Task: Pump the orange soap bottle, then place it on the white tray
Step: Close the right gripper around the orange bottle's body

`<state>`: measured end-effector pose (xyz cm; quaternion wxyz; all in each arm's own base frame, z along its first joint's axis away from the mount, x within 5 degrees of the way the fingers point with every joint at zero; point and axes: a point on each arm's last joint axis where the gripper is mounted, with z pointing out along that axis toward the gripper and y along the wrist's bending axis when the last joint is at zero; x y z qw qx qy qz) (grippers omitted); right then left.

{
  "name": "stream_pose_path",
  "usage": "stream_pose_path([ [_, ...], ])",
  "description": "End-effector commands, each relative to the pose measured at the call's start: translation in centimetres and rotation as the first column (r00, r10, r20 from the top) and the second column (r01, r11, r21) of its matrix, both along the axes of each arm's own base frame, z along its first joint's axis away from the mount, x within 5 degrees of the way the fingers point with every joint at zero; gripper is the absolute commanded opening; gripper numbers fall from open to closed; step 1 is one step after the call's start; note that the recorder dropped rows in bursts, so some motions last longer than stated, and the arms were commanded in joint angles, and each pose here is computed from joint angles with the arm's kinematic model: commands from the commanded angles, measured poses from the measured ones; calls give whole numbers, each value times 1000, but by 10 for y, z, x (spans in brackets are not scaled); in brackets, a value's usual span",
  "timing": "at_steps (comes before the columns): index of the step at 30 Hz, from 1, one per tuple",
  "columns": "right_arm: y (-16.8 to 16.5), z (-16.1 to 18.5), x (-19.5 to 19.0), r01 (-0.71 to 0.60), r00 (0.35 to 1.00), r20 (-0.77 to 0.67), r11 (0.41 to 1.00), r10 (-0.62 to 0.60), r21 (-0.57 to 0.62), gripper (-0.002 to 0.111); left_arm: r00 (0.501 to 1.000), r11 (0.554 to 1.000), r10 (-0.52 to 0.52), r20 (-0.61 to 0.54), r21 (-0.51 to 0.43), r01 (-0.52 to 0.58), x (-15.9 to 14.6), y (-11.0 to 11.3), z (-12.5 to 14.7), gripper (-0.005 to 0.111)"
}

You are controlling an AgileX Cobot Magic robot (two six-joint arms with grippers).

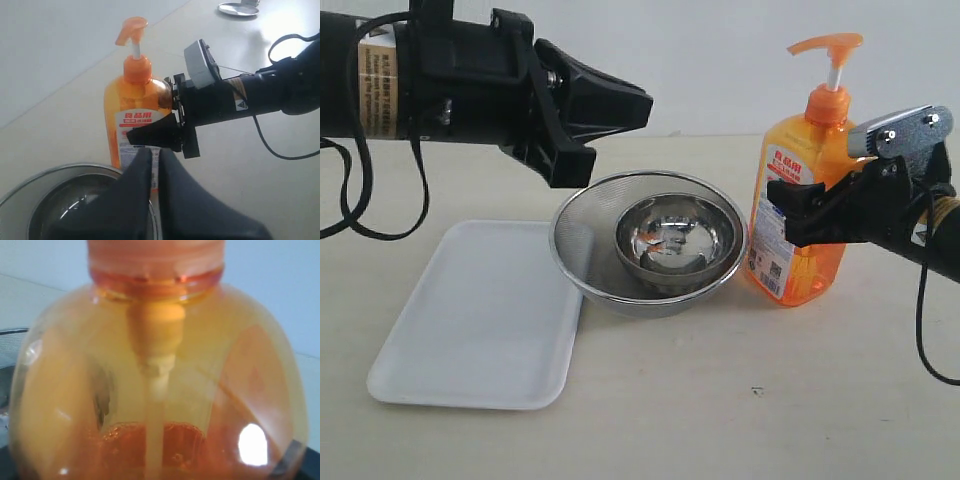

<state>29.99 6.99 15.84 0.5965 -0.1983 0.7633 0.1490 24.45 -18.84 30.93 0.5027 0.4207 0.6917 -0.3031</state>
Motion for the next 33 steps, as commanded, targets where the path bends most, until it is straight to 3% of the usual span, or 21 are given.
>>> stream_pose_path([
  [1,2,-4,-2,31,1000,2,999,-31,-26,0,1000,1000,13,-5,-1,-13,-7,5,0,5],
  [6,-2,-7,-2,77,996,-37,997,-78,-29,0,1000,1000,10,-10,5,-10,-9,6,-3,5],
  [10,-10,-8,-12,159,987,22,987,-159,26,0,1000,1000,10,-16,9,-10,-9,6,-5,5],
  [14,-10,-8,-23,153,984,78,986,-157,59,0,1000,1000,13,-16,0,-13,-9,6,-4,5],
  [21,-13,-11,-24,179,982,54,982,-182,58,1,999,1000,-19,-27,-21,19,-12,4,-3,5],
  [24,-13,-11,-24,181,982,46,981,-184,72,18,999,999,-36,-33,-32,35,-13,3,-2,5],
  [29,-13,-11,-24,188,981,23,977,-191,96,79,999,999,-30,-32,-30,29,-13,4,-3,5],
  [31,-13,-12,-25,190,981,12,978,-192,90,88,999,999,-27,-35,-32,26,-13,4,-3,5],
  [33,-14,-14,-24,202,979,-9,976,-202,76,85,999,999,-30,-36,-33,29,-13,4,-3,5],
])
